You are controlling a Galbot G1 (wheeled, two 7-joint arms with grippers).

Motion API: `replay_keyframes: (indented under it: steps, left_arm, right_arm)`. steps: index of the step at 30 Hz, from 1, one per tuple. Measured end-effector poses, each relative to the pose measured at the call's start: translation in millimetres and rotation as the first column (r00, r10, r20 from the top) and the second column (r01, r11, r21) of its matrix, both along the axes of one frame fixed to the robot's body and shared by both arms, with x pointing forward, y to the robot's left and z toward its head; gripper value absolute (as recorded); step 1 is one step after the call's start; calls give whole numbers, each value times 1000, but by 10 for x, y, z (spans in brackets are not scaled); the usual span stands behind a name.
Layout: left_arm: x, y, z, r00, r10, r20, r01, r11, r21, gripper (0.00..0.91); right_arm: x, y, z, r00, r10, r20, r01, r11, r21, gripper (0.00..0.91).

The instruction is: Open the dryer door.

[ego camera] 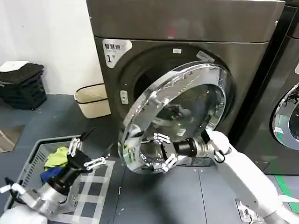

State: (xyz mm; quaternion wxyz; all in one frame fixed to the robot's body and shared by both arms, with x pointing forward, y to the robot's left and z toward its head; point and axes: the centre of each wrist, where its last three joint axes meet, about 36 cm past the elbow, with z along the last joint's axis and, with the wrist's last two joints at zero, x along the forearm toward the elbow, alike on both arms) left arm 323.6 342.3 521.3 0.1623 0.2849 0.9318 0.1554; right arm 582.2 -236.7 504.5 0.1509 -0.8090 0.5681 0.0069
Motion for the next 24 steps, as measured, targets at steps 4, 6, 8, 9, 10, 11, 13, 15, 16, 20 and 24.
replay_keyframes:
  steps: [4, 6, 8, 9, 10, 11, 13, 15, 16, 20, 24]
  left_arm:
    - [121, 95, 25, 999, -46, 15, 45, 998, 47, 907]
    - [188, 123, 43, 998, -58, 15, 57, 996, 62, 907]
    - [261, 144, 59, 997, -72, 12, 71, 995, 73, 907]
    - [296, 150, 68, 997, -81, 13, 80, 994, 80, 907]
    - [332, 155, 75, 996, -89, 14, 88, 992, 87, 907]
    - [365, 157, 82, 995, -97, 15, 95, 991, 93, 907]
    - [426, 154, 93, 993, -115, 21, 112, 988, 107, 907]
    - [492, 146, 101, 991, -130, 25, 126, 984, 129, 907]
    - [524, 142, 100, 990, -138, 25, 133, 981, 138, 907]
    - [648, 109, 119, 982, -189, 29, 181, 967, 180, 907]
    - [780, 74, 126, 973, -228, 22, 218, 953, 211, 907]
  right_arm:
    - [-87, -94, 34, 1000, 25, 5, -25, 1000, -9, 907]
    - [-128, -151, 48, 1000, 23, 6, -23, 1000, -8, 907]
    - [-168, -200, 64, 1000, 21, 5, -21, 1000, -3, 907]
    - [-185, -217, 69, 1000, 21, 5, -21, 1000, -1, 907]
    - [-206, -238, 76, 1000, 20, 6, -20, 1000, 0, 907]
    - [-231, -266, 88, 1000, 18, 10, -18, 1000, 0, 907]
    - [-276, -308, 114, 1000, 16, 14, -16, 1000, 1, 907]
    - [-328, -352, 138, 1000, 15, 18, -15, 1000, 1, 907]
    - [-354, -374, 146, 1000, 14, 19, -14, 1000, -1, 907]
    - [-487, -480, 174, 1000, 6, 18, -6, 1000, -8, 907]
    - [-649, -607, 161, 1000, -12, 12, 12, 1000, -12, 907]
